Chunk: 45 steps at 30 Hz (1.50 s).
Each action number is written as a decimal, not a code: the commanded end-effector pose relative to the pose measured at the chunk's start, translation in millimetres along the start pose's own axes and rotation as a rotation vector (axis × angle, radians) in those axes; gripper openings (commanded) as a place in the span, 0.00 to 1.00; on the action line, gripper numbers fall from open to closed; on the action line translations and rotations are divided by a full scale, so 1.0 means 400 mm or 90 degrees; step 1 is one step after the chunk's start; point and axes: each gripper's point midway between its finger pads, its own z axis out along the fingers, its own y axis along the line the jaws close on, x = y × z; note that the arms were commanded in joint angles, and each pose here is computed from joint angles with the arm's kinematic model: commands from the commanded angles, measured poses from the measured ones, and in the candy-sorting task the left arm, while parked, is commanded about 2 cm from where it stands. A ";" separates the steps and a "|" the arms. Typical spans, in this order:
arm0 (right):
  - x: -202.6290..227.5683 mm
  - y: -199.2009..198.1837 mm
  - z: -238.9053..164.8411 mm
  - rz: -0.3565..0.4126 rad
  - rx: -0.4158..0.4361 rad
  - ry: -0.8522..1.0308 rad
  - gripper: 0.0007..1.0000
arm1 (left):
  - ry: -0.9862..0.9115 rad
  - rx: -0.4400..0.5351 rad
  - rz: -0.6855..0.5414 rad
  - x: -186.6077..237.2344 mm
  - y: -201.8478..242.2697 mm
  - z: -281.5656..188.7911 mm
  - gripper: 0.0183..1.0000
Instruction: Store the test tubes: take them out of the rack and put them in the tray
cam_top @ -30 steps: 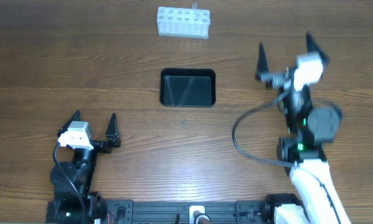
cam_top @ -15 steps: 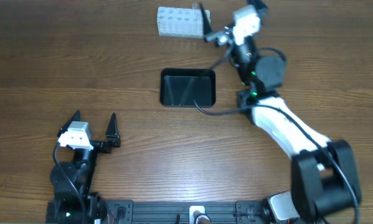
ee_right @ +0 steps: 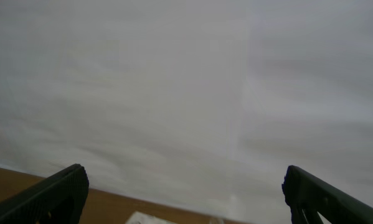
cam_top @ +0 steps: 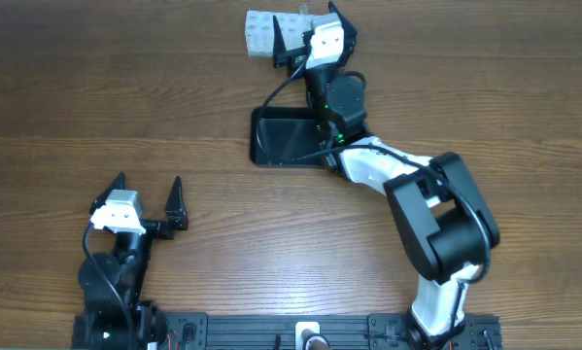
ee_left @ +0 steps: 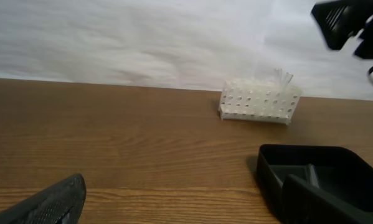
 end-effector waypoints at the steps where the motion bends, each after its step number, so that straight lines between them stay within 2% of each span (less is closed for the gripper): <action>1: 0.054 -0.060 0.011 0.010 0.128 0.015 0.99 | 0.000 0.001 0.007 0.003 0.001 0.000 1.00; 7: 0.140 -0.078 0.028 -0.001 0.181 0.041 0.99 | 0.000 0.001 0.007 0.003 0.001 0.000 1.00; 17: 0.219 -0.051 0.115 -0.019 0.197 0.078 0.99 | 0.000 0.001 0.007 0.003 0.001 0.000 1.00; 26: 0.277 -0.039 0.145 0.000 0.201 0.113 0.99 | 0.000 0.001 0.007 0.003 0.001 0.000 1.00; 35: 0.308 -0.042 0.150 0.040 0.208 0.135 0.98 | 0.000 0.001 0.007 0.003 0.001 0.000 1.00; 45: 0.330 -0.040 0.167 0.043 0.212 0.156 0.96 | 0.000 0.001 0.007 0.003 0.001 0.000 1.00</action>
